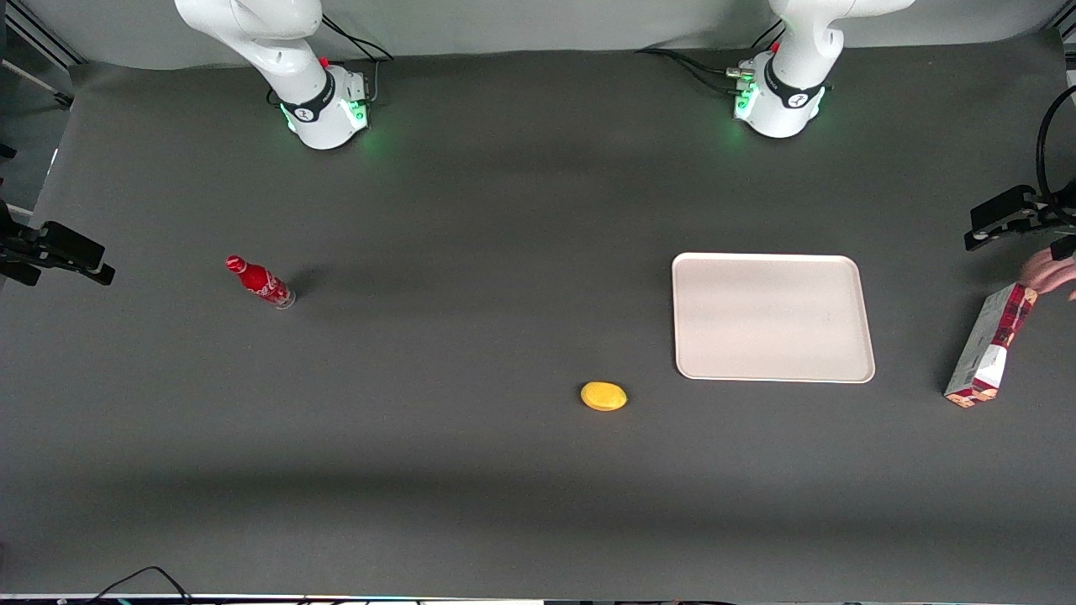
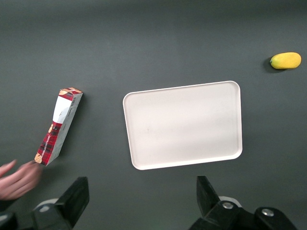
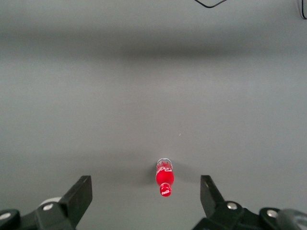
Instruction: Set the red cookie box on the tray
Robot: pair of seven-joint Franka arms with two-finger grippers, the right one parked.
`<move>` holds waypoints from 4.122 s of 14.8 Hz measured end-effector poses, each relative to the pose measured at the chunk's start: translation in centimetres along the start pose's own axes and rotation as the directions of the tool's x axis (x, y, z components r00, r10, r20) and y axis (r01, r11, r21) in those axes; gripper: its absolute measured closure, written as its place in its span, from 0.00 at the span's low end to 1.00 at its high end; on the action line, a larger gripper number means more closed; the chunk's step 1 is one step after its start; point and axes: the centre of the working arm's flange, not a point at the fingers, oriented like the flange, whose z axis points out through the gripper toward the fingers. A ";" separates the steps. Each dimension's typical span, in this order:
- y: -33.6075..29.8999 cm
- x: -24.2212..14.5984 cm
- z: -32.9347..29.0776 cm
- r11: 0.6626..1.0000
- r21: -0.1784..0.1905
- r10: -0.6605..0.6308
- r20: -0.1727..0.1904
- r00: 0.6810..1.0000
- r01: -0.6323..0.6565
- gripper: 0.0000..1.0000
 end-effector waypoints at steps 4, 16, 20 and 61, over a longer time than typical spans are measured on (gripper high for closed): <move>-0.1 0.0 -0.1 1.000 0.007 0.000 -0.002 1.000 0.000 0.00; -17.6 0.3 10.1 0.970 0.078 0.220 0.130 0.967 -0.231 0.00; -22.9 0.2 24.8 0.936 0.050 0.334 0.179 0.926 -0.347 0.00; -3.9 -6.9 29.4 0.993 0.040 -0.115 0.172 0.978 0.110 0.85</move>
